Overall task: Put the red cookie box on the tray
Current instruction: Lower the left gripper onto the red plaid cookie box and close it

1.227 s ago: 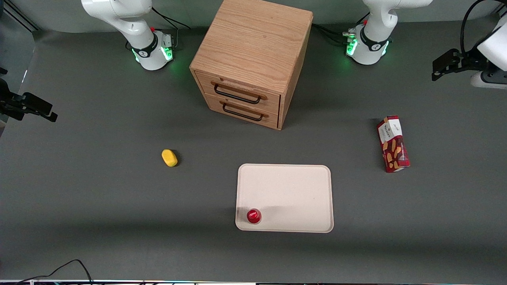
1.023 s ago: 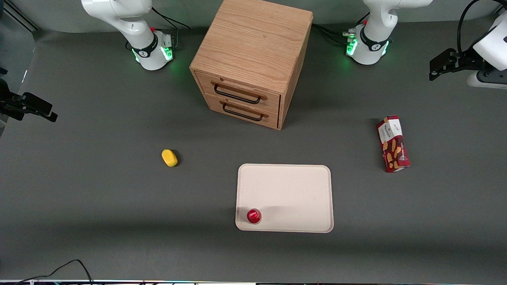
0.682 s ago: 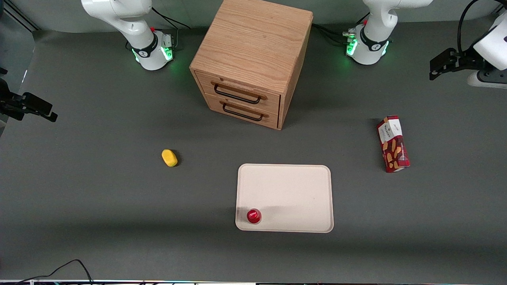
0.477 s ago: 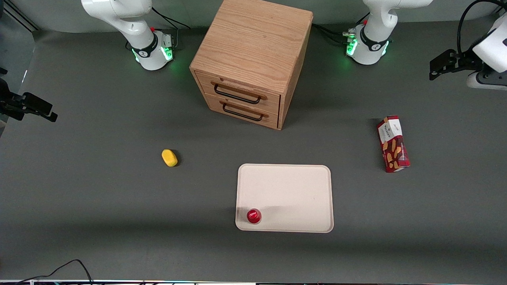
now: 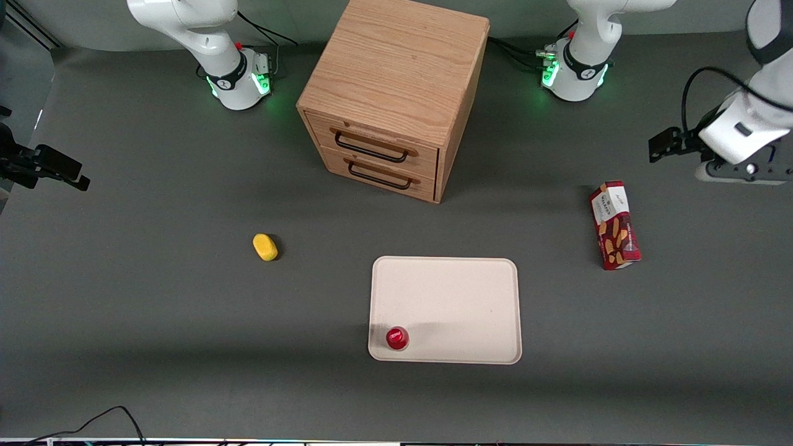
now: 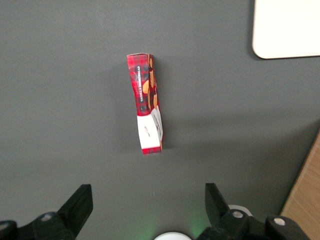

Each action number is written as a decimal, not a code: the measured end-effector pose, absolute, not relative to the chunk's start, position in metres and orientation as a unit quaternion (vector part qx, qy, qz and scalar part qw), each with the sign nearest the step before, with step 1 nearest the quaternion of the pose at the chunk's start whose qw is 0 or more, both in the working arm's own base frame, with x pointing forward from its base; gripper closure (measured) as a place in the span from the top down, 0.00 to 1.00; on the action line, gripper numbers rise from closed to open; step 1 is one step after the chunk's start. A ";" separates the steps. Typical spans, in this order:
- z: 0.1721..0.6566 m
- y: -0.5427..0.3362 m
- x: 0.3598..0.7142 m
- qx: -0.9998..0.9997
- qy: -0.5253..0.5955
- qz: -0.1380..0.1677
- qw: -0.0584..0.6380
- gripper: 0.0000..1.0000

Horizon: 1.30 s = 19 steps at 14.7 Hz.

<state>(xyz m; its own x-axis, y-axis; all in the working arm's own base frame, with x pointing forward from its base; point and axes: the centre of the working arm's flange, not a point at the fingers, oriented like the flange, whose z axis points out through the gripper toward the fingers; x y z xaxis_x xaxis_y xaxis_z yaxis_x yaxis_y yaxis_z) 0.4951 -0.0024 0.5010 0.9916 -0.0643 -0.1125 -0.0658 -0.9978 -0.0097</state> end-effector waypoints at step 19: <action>0.222 0.025 0.498 -1.000 0.010 -0.022 0.011 0.30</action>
<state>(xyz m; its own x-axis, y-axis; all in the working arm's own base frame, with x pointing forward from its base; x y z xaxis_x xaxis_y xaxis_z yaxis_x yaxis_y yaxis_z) 0.4977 0.0247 0.2220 0.9988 -0.0208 0.0439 -0.0198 -0.9996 -0.0219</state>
